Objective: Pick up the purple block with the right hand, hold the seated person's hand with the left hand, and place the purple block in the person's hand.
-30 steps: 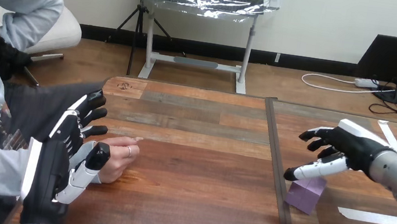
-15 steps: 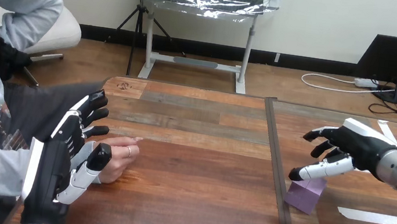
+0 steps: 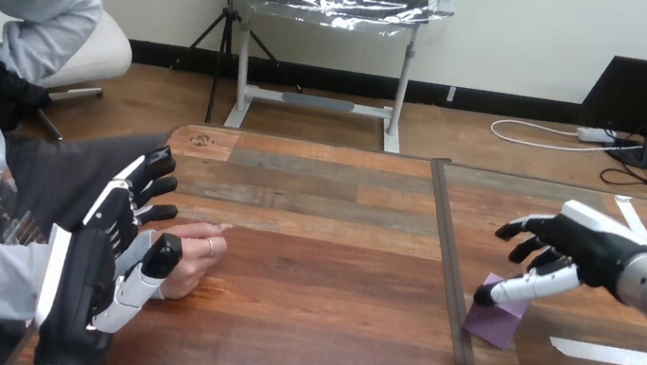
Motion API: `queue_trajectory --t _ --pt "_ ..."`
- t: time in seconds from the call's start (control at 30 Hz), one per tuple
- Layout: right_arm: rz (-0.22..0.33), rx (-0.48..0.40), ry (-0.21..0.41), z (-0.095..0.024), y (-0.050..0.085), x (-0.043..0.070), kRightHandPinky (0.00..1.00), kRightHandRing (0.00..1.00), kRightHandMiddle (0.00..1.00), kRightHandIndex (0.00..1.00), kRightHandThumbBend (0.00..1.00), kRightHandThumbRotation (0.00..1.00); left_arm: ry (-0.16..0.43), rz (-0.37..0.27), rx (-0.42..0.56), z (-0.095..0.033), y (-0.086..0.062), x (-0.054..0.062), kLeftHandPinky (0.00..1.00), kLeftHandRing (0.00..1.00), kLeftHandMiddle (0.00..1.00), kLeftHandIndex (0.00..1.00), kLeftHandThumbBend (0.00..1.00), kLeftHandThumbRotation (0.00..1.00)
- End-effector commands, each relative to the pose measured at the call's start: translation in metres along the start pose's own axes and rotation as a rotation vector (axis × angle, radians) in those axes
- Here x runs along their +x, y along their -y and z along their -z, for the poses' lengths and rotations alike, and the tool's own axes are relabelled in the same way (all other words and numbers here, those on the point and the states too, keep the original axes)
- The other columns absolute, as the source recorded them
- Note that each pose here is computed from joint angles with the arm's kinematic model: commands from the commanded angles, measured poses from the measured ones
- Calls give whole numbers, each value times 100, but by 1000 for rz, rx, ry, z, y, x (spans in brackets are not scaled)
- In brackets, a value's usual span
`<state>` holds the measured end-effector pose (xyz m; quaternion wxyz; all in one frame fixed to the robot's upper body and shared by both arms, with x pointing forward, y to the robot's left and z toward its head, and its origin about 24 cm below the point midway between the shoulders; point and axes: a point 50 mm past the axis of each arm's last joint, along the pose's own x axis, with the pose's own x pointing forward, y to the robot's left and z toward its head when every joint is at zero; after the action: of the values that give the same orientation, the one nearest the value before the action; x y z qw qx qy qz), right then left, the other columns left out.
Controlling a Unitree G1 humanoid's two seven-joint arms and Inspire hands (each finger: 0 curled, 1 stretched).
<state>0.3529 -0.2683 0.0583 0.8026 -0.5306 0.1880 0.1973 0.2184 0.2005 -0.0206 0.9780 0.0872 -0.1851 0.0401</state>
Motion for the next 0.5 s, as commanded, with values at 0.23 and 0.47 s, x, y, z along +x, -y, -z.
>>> queue_trajectory --t 0.23,0.47 --pt "45 -16 58 -5 9 -5 49 59 63 87 100 42 98 -2 -10 -11 1 20 72 82 85 84 100 85" --pt "40 -17 65 -2 4 -6 43 54 59 87 100 39 97 -3 -15 -11 1 20 72 82 85 84 100 85"
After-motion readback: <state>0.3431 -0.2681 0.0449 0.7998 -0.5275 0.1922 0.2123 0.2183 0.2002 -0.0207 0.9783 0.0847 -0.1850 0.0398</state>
